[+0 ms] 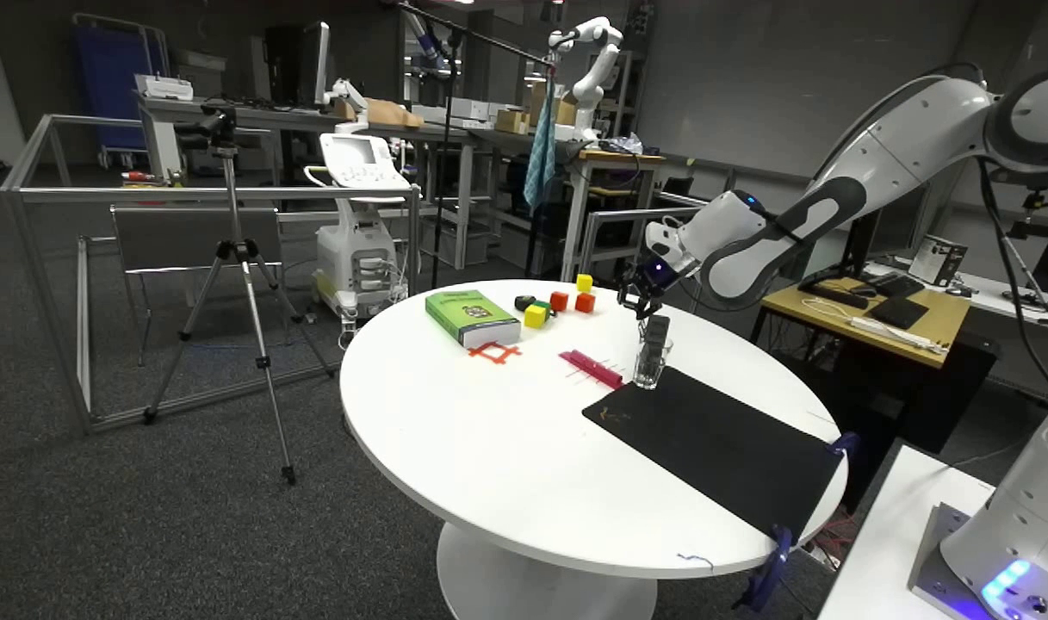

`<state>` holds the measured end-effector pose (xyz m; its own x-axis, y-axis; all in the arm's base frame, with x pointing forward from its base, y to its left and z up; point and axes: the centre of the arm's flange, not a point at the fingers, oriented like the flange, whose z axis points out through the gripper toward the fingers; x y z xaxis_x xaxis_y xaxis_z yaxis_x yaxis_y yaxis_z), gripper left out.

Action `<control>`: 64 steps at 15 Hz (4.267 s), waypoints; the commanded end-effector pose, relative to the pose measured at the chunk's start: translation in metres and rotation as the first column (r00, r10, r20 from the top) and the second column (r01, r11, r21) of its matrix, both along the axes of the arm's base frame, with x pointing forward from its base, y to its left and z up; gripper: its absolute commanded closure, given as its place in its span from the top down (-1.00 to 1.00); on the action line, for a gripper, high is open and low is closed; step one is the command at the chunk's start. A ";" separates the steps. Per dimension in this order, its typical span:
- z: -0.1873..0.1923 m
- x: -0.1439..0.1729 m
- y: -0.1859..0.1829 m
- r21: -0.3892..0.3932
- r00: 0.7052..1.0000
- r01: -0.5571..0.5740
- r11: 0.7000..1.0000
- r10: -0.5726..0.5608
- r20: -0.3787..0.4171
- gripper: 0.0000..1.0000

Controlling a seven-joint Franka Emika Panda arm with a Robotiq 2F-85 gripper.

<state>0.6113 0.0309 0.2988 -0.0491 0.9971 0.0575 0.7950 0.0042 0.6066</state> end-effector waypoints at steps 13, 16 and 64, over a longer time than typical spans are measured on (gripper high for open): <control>0.096 -0.015 -0.065 0.300 0.983 0.148 0.942 -0.173 0.059 1.00; 0.097 -0.010 -0.093 0.320 0.971 0.198 0.927 -0.231 0.068 1.00; -0.057 0.091 -0.169 0.291 0.971 0.062 0.955 0.010 -0.238 1.00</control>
